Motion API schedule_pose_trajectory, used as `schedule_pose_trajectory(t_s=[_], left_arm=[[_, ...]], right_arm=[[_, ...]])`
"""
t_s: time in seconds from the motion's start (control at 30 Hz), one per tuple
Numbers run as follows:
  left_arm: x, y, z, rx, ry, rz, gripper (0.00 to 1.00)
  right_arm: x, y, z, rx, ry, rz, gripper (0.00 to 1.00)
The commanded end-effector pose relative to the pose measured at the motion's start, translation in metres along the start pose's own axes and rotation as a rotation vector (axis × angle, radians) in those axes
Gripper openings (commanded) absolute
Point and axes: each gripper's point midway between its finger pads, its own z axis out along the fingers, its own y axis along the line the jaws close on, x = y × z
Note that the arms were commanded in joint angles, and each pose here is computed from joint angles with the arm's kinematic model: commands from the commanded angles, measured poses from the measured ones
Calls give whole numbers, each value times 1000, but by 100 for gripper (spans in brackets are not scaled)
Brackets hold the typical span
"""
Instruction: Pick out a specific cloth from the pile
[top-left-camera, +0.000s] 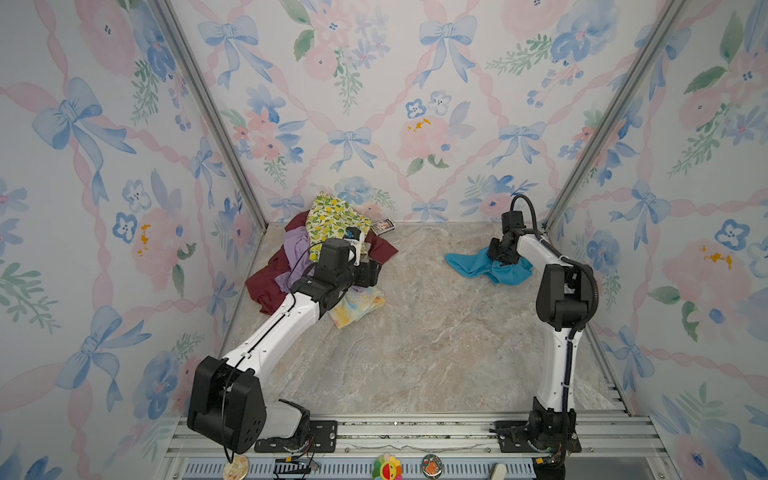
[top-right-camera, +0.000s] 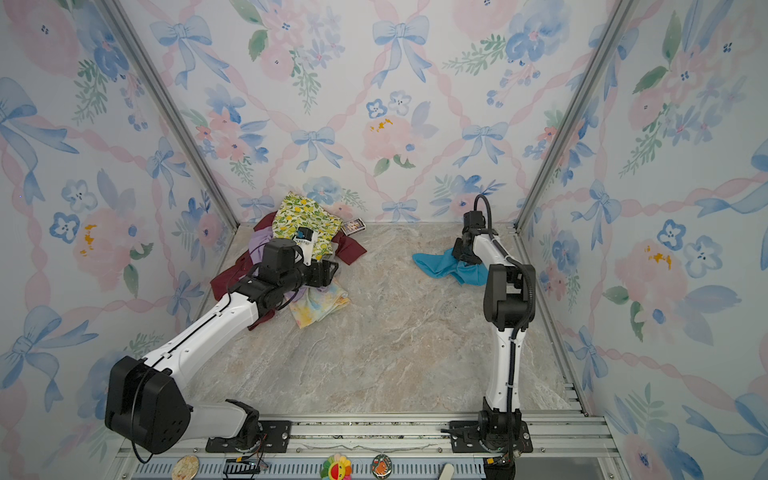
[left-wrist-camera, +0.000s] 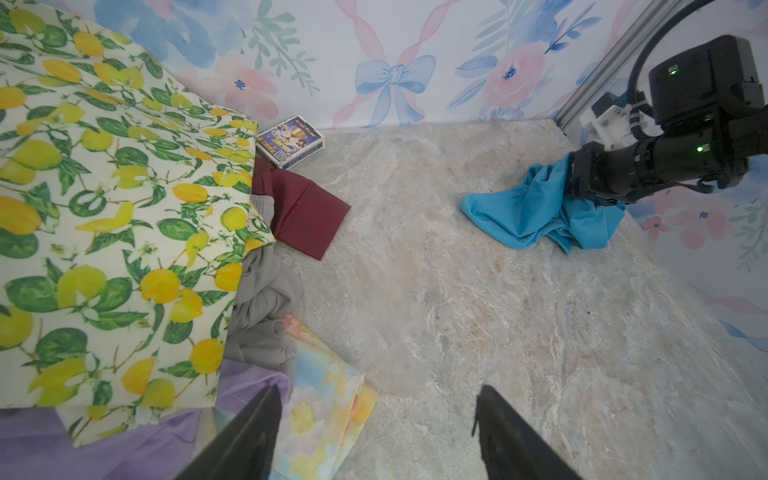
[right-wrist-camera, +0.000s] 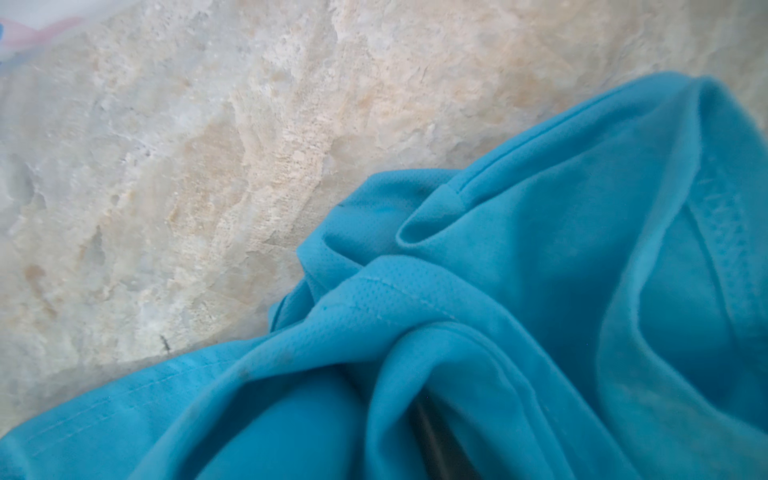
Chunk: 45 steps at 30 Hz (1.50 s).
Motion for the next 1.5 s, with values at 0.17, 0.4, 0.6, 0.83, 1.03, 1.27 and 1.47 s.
schedule_pose_trajectory(t_s=[0.17,0.4,0.6,0.83,1.03,1.27,1.47], left_arm=[[-6,11,-6,-54,-48,-31,79],[-27,12,-31,-73,-165,-46,93],[-41,14,-55,-93,-272,-45,98],[-50,29,-79,-172,-399,-40,98],[-52,45,-104,-263,-537,-42,98],[-31,78,-122,-424,-667,-77,98],[-6,131,-111,-627,-618,-114,98]], right_arm=[[-30,17,-69,-52,-102,-8,63],[-48,14,-131,-73,-222,-22,96],[-62,9,-187,-80,-335,-42,97],[-49,8,-257,-141,-512,-53,97],[-9,8,-296,-139,-636,-142,97],[52,-12,-302,-123,-743,-186,97],[90,-39,-288,-76,-813,-156,97]])
